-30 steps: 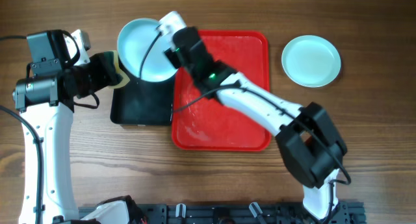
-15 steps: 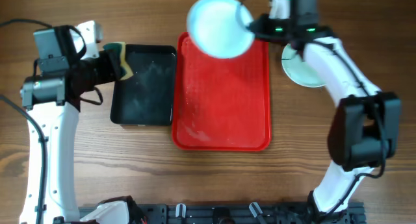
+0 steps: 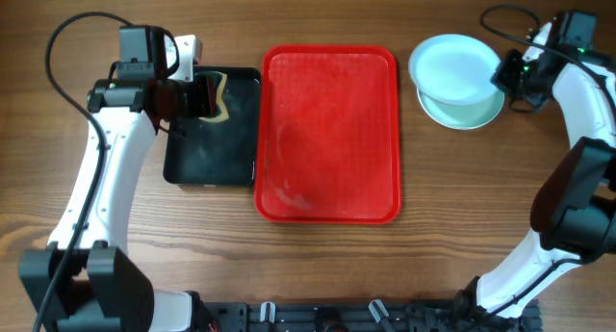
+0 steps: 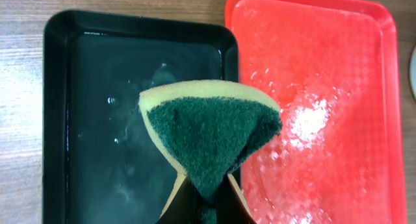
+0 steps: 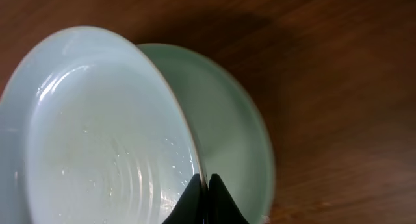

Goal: Clean dirty plates on tray and stack at the side
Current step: 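Carry the plate right and lower it onto the plate stack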

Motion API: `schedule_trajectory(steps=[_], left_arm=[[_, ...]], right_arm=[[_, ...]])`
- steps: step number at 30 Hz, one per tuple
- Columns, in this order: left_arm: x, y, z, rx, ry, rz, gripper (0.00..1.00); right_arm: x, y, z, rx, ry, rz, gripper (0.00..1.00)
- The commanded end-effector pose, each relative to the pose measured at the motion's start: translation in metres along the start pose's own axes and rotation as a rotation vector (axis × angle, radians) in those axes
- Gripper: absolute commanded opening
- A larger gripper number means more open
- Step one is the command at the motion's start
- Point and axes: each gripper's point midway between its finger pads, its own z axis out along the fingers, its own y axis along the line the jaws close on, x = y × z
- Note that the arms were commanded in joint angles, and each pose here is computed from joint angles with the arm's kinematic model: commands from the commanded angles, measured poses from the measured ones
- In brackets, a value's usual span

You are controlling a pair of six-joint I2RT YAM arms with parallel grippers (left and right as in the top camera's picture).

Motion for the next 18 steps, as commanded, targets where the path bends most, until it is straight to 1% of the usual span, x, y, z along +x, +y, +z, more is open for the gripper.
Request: schedule_trajectory(steps=[1,4,9,11,13,15,16,18], left_arm=[[0.005,0.006,0.016,-0.008,0.034,0.011,0.04],[0.008,0.008,0.024,-0.009,0.054,0.005,0.04],[0.008,0.010,0.030,-0.009,0.056,0.005,0.05],[0.004,0.012,0.030,-0.023,0.042,0.009,0.05],[0.003,0.020,0.029,-0.071,0.036,0.011,0.04],[0.004,0.027,0.030,-0.106,0.038,0.011,0.04],[0.007,0.027,0.032,-0.106,0.044,0.009,0.04],[0.014,0.030,0.036,-0.111,0.058,0.006,0.04]], right_arm=[[-0.010,-0.019,-0.015,0.134,-0.056,-0.024,0.04],[-0.004,-0.034,-0.016,0.213,-0.036,-0.018,0.04],[0.021,-0.040,0.003,0.213,0.030,-0.004,0.04],[0.022,-0.038,0.010,0.186,0.023,-0.007,0.04],[0.023,-0.029,0.013,0.130,0.028,-0.015,0.04],[0.023,-0.028,0.013,0.127,0.031,-0.016,0.05],[0.023,-0.028,0.013,0.127,0.031,-0.016,0.06],[0.023,-0.028,0.013,0.126,0.029,-0.016,0.16]])
